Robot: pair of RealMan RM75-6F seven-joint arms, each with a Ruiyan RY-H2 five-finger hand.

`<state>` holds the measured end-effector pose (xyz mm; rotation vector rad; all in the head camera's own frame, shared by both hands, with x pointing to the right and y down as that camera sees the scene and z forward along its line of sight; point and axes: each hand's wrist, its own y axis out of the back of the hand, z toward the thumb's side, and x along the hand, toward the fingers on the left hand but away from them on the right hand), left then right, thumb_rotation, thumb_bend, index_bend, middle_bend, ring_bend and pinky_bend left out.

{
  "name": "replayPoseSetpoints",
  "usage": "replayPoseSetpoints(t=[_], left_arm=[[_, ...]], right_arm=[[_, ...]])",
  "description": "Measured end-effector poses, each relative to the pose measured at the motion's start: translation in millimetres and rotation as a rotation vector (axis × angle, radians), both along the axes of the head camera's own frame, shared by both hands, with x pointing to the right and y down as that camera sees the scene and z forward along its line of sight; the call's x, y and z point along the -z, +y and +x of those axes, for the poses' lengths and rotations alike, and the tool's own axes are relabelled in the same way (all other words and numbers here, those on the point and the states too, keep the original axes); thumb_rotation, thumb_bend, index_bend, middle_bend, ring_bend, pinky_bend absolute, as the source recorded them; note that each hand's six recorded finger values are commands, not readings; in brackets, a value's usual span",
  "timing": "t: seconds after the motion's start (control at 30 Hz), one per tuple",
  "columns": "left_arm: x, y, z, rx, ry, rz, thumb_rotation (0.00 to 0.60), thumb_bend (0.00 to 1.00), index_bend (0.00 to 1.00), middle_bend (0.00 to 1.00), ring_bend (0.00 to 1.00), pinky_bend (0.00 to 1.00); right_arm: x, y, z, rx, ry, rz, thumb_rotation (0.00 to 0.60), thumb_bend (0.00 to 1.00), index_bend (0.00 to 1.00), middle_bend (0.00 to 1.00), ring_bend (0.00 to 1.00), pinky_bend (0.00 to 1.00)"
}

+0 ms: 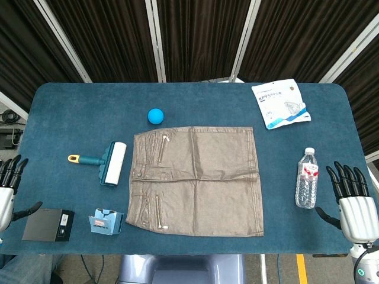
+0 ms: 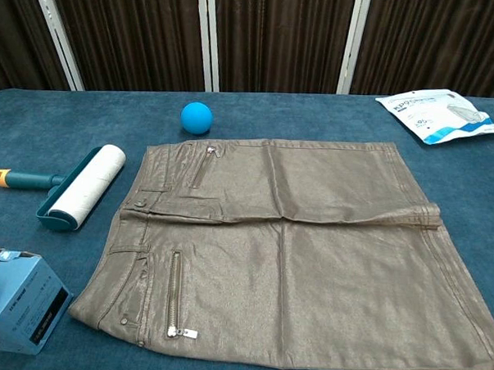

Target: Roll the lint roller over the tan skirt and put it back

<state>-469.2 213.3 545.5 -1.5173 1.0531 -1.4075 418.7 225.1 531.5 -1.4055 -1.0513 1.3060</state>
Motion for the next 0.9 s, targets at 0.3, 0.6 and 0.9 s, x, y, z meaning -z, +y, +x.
replayPoseSetpoints(t=[0.3,0.6,0.9], left_arm=[[-6.4,-0.6,2.8,-0.008,0.003,-0.016,0.600,0.00,0.00,0.00,0.00,0.00],[-48.3,-39.0,17.0,-0.039,0.032,-0.112,0.600,0.16,0.13,0.01,0.01,0.05],[-119.9,-89.5,29.6,-0.110,-0.047,-0.220,0.600,0.32,0.24,0.07,0.06,0.16]], right_arm=[[1.8,0.0,0.5,-0.006,-0.007,-0.003,0.600,0.00,0.00,0.00,0.00,0.00],[-4.7,-5.0,7.3,-0.037,0.009,-0.029,0.600,0.00,0.00,0.00,0.00,0.00],[-10.0,-8.5,13.4,-0.071,0.046,-0.046,0.600,0.00,0.00,0.00,0.00,0.00]])
